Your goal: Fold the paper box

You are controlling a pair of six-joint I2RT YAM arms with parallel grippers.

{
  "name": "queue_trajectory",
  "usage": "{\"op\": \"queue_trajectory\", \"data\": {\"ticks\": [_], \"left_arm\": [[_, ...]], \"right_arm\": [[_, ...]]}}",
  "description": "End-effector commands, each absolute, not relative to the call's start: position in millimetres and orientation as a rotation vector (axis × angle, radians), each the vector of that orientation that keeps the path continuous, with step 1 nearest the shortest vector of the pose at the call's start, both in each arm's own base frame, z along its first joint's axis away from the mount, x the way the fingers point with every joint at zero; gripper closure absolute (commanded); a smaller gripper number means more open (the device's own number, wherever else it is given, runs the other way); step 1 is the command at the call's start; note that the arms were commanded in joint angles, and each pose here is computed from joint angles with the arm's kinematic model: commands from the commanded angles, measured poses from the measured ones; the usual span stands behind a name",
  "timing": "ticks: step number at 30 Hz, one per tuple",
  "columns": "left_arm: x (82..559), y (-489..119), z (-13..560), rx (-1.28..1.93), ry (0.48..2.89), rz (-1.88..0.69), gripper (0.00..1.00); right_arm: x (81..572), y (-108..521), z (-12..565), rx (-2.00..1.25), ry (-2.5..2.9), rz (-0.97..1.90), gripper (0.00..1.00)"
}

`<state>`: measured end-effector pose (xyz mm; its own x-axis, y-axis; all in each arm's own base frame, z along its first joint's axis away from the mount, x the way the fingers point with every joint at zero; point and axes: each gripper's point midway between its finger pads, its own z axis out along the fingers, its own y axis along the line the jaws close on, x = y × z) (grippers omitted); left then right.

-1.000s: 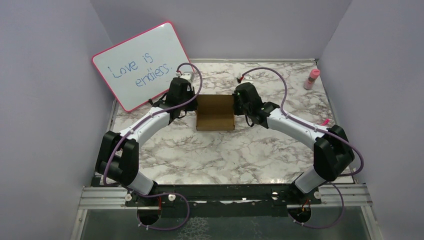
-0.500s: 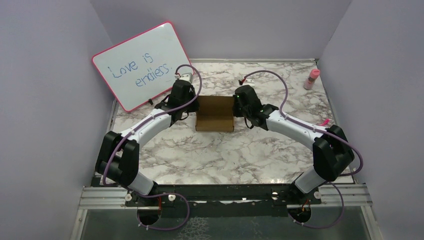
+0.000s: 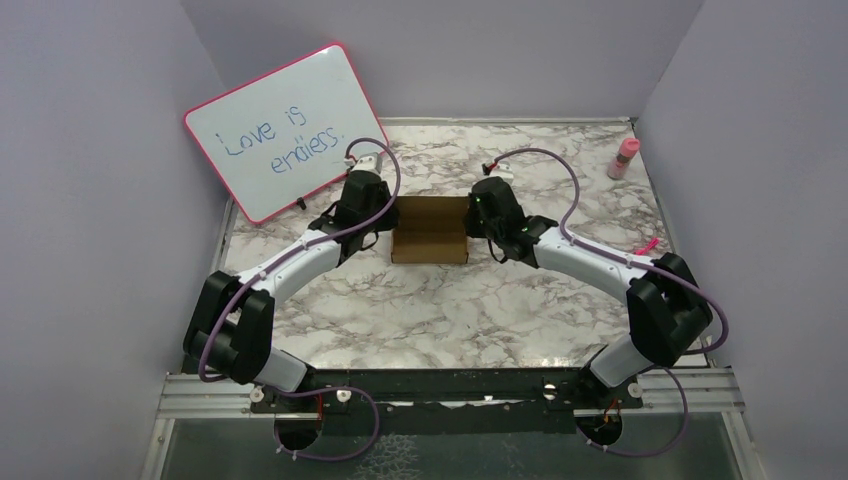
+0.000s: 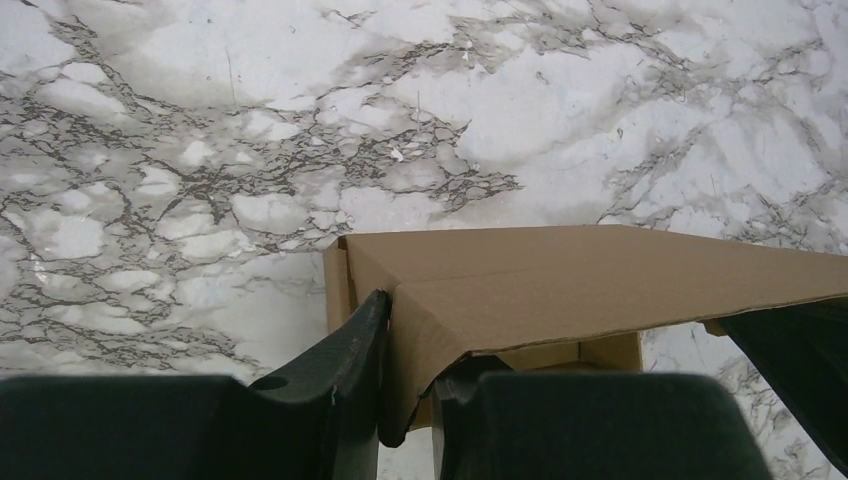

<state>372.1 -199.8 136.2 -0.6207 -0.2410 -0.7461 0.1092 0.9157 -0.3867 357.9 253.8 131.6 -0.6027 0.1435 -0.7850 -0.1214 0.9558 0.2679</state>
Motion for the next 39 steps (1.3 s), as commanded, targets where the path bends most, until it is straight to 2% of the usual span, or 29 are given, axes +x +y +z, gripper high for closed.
{"op": "queue_trajectory", "data": {"ticks": [1,18,25,32,39], "left_arm": [[368,-202,141,-0.14,2.155,-0.526,0.79],[352,-196,122,-0.149,2.17,-0.507,0.79],[342,-193,124,-0.151,2.157,-0.524,0.71],[322,-183,127,-0.152,2.13,-0.546,0.47],[297,-175,149,-0.106,2.066,-0.602,0.3]], "right_arm": [[355,254,140,0.095,2.165,0.41,0.85],[335,244,109,0.153,2.21,0.432,0.83],[328,240,114,0.127,2.189,0.454,0.7],[315,233,126,0.058,2.129,0.495,0.45],[294,226,147,-0.045,2.074,0.555,0.32]]}}
